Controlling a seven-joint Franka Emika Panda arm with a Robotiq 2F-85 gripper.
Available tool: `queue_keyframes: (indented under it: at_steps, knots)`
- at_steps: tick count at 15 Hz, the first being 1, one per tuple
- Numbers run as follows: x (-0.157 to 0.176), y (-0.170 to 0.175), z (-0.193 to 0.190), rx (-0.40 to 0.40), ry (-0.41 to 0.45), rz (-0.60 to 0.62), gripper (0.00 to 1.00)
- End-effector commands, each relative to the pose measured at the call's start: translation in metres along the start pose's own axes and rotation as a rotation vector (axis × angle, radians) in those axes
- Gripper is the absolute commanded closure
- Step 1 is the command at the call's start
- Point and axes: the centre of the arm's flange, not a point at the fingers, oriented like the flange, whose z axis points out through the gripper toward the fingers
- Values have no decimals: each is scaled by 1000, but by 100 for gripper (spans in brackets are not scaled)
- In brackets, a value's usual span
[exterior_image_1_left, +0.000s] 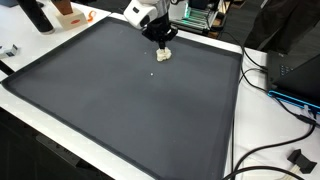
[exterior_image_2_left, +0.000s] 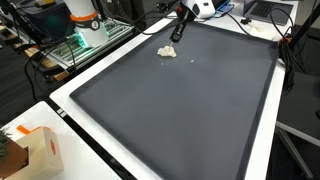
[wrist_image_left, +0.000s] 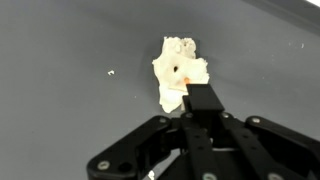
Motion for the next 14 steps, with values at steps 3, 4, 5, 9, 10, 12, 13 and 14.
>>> queue_keyframes:
  at_steps: [3, 4, 5, 9, 10, 12, 13, 14]
  knots:
    - [-1, 3, 14, 33, 17, -2, 97]
    - [-1, 4, 16, 35, 15, -1, 97]
    - [-2, 4, 18, 37, 13, -1, 97]
    - [-3, 5, 24, 43, 7, 1, 97]
    - [-3, 5, 26, 46, 6, 1, 97]
    - [-4, 6, 28, 53, 5, 4, 97]
    - [-5, 7, 29, 58, 8, 2, 97]
    - [-5, 7, 29, 60, 9, 5, 97]
